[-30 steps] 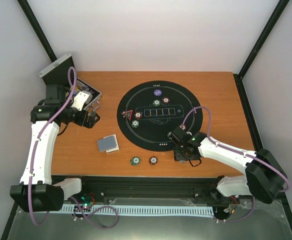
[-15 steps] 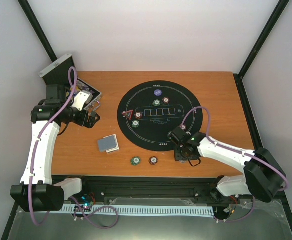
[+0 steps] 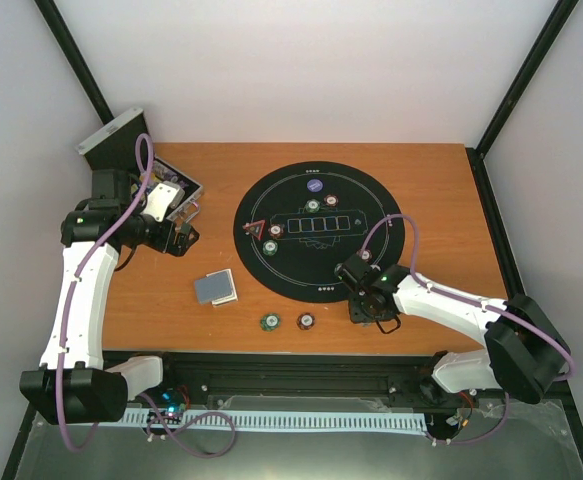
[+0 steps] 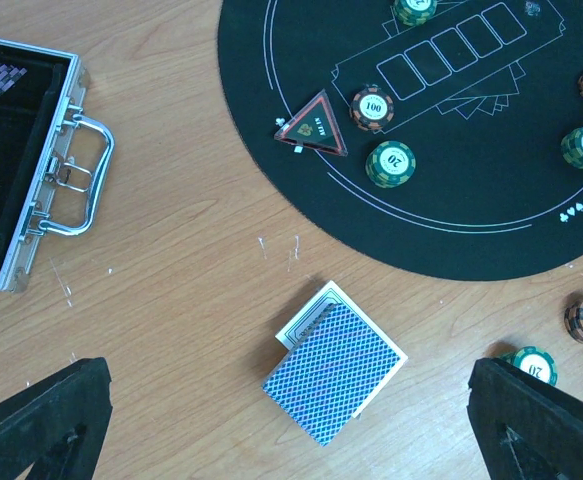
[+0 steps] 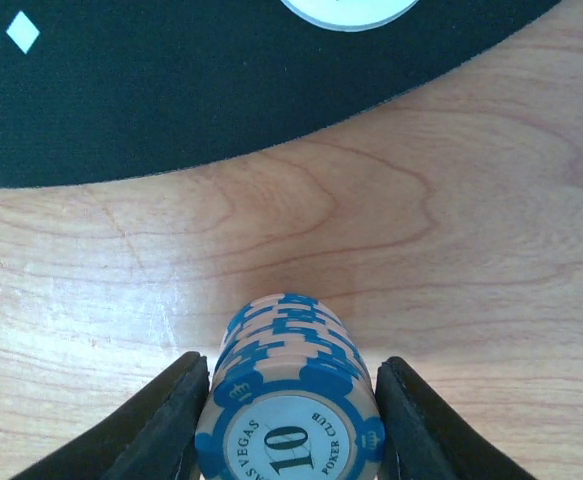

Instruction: Distribute texas hold em gaming equipment

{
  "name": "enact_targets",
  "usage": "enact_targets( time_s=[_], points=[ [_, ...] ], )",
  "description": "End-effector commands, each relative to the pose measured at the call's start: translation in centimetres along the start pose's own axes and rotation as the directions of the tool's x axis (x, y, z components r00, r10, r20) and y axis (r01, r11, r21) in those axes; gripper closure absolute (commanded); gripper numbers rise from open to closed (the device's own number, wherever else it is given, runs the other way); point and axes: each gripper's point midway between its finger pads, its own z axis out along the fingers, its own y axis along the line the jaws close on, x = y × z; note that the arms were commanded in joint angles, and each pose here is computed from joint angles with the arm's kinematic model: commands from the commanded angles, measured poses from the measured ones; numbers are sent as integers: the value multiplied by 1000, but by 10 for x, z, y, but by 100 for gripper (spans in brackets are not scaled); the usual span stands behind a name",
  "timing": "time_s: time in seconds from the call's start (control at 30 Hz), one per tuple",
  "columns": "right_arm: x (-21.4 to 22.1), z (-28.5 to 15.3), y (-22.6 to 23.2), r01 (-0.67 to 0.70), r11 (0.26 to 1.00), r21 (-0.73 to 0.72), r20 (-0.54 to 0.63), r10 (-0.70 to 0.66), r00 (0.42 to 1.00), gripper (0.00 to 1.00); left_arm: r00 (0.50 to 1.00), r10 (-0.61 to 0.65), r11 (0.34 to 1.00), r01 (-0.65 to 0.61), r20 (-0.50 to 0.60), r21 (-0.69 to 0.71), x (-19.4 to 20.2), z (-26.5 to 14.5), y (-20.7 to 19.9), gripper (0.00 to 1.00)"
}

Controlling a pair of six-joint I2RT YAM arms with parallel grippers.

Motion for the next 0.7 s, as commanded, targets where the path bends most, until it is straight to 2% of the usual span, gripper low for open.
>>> enact_targets(
  time_s=[0.0,0.13,0.37,0.53,0.67],
  points=[
    [-3,-6,2,3,1000,-1,15,-3,1000,59,999,11,1000,-10,45,-18,-11,-11,1,0],
    [-7,-14,2,4,1000,6,23,-5,1000,63,999,10,1000,-9,42,-17,-12,-10,1,0],
    [-25,-43,7,17,1000,-4,73,-17,997,63,999,9,1000,-9,42,-13,-12,-10,1,0],
    [-51,-67,23,49,998,-26,127,-45,991,63,999,0,1000,0,36,-6,-11,-6,2,0],
    [-89,-78,52,100,994,-37,172,-92,981,63,999,-6,1000,6,34,0,-11,-5,1,0]
  ],
)
